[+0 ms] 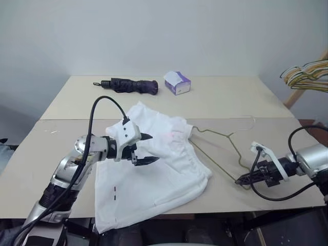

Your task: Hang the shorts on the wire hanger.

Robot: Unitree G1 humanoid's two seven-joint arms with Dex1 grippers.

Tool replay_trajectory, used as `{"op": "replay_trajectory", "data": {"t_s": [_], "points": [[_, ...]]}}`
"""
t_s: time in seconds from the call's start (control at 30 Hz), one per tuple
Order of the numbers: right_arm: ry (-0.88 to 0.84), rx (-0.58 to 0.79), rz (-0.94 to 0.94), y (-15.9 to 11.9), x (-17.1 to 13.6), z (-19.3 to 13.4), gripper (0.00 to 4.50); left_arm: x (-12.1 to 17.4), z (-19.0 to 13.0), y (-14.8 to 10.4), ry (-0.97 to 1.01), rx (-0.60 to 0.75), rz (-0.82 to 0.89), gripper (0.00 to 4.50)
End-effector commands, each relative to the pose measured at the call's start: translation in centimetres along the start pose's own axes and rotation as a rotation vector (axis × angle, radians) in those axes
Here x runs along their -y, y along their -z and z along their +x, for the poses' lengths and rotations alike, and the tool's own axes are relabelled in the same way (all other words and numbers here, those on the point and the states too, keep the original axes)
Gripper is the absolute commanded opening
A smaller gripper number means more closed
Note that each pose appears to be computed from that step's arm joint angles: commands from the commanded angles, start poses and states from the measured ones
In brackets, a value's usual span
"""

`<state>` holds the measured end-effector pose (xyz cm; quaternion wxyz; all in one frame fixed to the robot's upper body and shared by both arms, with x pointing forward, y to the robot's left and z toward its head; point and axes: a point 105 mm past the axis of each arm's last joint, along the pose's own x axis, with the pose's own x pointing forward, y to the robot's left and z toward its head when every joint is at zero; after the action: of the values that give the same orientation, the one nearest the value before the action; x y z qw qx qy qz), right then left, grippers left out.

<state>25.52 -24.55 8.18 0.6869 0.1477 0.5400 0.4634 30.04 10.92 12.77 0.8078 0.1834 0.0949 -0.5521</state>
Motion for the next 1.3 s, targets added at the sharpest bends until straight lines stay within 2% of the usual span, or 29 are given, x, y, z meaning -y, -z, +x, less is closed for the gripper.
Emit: {"op": "replay_trajectory", "data": {"t_s": [0.03, 0.13, 0.23, 0.33, 0.47, 0.53, 0.77, 0.97, 1.1, 1.2, 1.3], "points": [[-0.071, -0.057, -0.091, 0.2, -1.7, -0.5, 0.00, -0.3, -0.4, -0.9, -0.036, 0.025, 0.032, 4.48], [-0.028, -0.144, -0.124, 0.8, -0.9, -0.1, 0.00, -0.1, -0.3, -0.6, -0.040, 0.022, 0.028, 4.48], [0.017, -0.092, -0.117, -1.4, 0.1, -0.2, 0.00, 0.1, -0.2, -0.4, -0.038, 0.017, 0.029, 4.48], [-0.027, -0.018, -0.157, -3.2, -0.9, -0.6, 0.00, -0.1, -0.2, -0.4, -0.048, 0.012, 0.035, 4.48], [-0.009, -0.141, -0.215, -1.9, -0.8, -0.4, 0.00, -0.4, -0.2, -0.5, -0.058, 0.019, 0.034, 4.48], [0.010, -0.152, -0.183, -2.4, -0.2, 0.2, 0.00, -0.3, -0.1, -0.3, -0.054, 0.013, 0.035, 4.48], [0.064, -0.114, -0.097, -5.3, 1.1, 2.2, 0.00, -0.3, 0.4, -0.1, -0.055, 0.013, 0.046, 4.48], [-0.017, -0.019, -0.138, -7.6, -0.8, 1.8, 0.00, -0.4, 0.2, 0.1, -0.071, 0.006, 0.048, 4.48], [0.035, 0.021, -0.109, -8.8, 0.0, 1.6, 0.00, -0.5, 0.0, 0.2, -0.085, 0.006, 0.045, 4.48], [0.046, 0.081, -0.200, -9.7, 0.2, 2.0, 0.00, -0.5, 0.0, 0.2, -0.090, 0.006, 0.047, 4.48], [0.101, 0.152, -0.480, -10.9, 0.0, 2.5, 0.00, -0.5, -0.4, -0.4, -0.096, 0.024, 0.054, 4.48]]}}
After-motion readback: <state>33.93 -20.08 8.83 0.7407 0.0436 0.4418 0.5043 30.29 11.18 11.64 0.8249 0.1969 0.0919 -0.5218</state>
